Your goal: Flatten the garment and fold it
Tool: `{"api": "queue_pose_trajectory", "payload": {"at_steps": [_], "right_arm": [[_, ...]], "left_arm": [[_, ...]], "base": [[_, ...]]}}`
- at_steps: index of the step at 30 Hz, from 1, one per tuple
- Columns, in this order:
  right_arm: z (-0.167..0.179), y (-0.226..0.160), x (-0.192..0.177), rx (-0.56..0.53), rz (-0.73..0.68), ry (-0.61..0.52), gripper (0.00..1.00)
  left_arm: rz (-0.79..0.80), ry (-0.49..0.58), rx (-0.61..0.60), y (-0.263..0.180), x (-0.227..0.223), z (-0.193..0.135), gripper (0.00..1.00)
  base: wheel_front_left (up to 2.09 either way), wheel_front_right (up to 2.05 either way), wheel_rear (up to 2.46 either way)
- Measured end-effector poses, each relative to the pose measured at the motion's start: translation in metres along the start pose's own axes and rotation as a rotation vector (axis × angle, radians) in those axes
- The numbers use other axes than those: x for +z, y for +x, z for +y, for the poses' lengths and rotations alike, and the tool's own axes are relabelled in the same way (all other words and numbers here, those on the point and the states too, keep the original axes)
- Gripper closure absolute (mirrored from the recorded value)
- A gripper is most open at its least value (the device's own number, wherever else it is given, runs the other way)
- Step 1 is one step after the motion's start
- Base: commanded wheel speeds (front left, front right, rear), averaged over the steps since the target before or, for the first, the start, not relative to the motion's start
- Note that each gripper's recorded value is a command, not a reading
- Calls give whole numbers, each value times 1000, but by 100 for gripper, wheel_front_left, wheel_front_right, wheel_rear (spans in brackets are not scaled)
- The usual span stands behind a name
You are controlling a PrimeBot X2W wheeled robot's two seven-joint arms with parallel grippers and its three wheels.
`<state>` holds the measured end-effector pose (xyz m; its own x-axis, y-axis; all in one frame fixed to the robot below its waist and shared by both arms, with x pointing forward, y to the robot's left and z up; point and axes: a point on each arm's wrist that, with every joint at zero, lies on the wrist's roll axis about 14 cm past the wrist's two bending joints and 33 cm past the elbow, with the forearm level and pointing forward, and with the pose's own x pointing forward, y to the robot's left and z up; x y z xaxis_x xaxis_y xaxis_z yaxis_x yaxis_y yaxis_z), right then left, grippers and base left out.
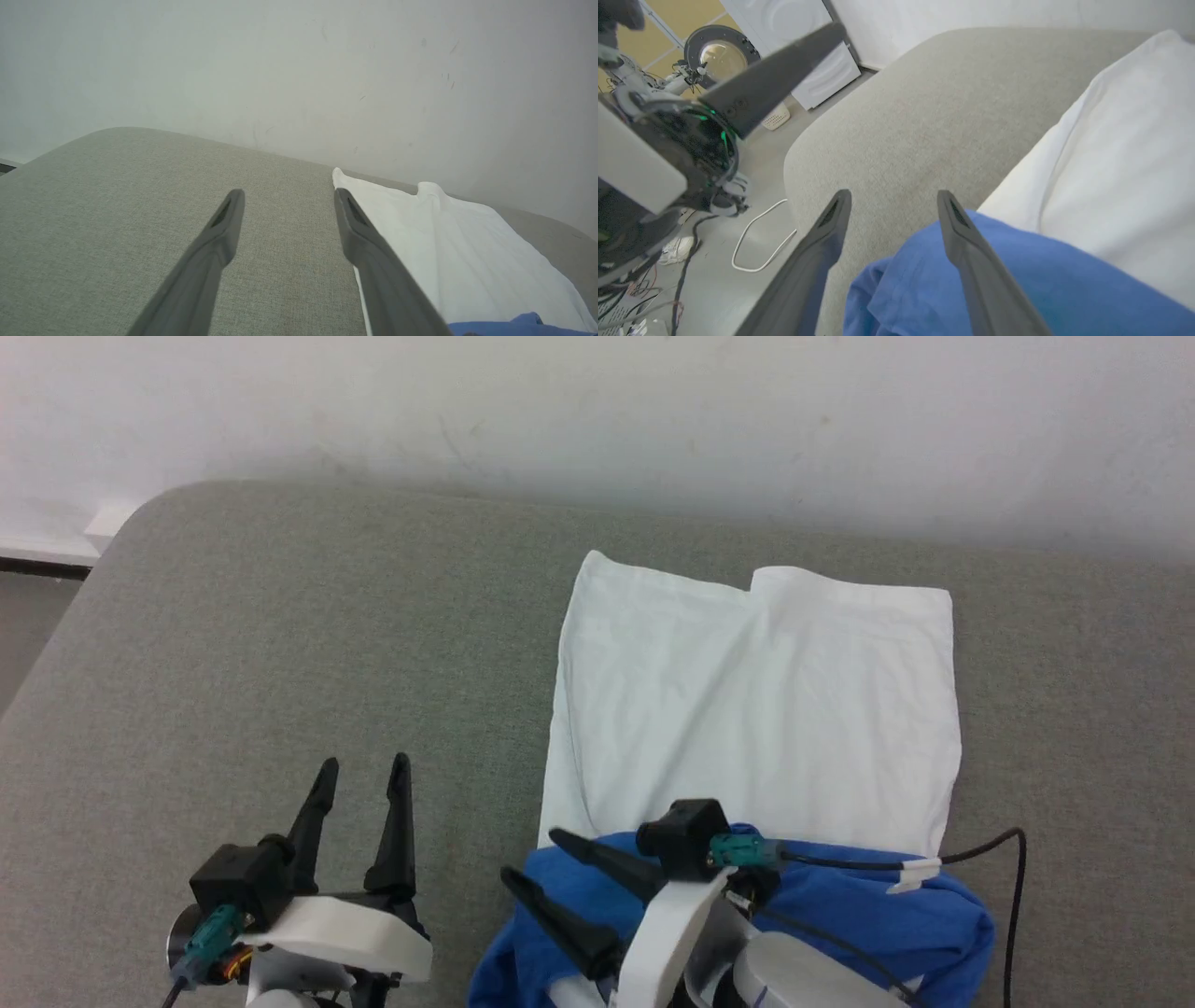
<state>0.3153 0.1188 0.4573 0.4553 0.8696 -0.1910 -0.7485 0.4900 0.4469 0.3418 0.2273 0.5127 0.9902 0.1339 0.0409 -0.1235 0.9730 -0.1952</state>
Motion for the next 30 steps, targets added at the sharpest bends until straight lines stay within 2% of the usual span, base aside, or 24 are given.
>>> {"api": "queue_pose_trajectory", "payload": {"at_steps": [3,5,8,11,16,22,26,30], "right_arm": [[5,0,40,17,-150,-54,0],[-2,-5,63,-15,-237,-98,0],[-32,-23,98,-132,-345,-183,0],[-67,-57,123,-285,-435,-224,0],[-116,-134,138,-557,-503,-261,0],[-141,-223,143,-824,-526,-303,0],[-149,-256,145,-922,-526,-303,0],[-160,-263,143,-952,-526,-270,0]], "left_arm": [[-8,2,-1,1,2,1,0],[-15,6,3,2,4,1,0],[-22,14,6,2,7,2,0],[-30,19,-1,4,10,1,0],[-21,30,-18,7,9,-3,0],[-10,51,-49,20,9,-7,0],[-9,51,-109,46,15,-19,0],[-13,32,-195,90,27,-41,0]], "base": [[0,0,0],[0,0,0],[0,0,0],[0,0,0],[0,0,0],[0,0,0],[0,0,0],[0,0,0]]}}
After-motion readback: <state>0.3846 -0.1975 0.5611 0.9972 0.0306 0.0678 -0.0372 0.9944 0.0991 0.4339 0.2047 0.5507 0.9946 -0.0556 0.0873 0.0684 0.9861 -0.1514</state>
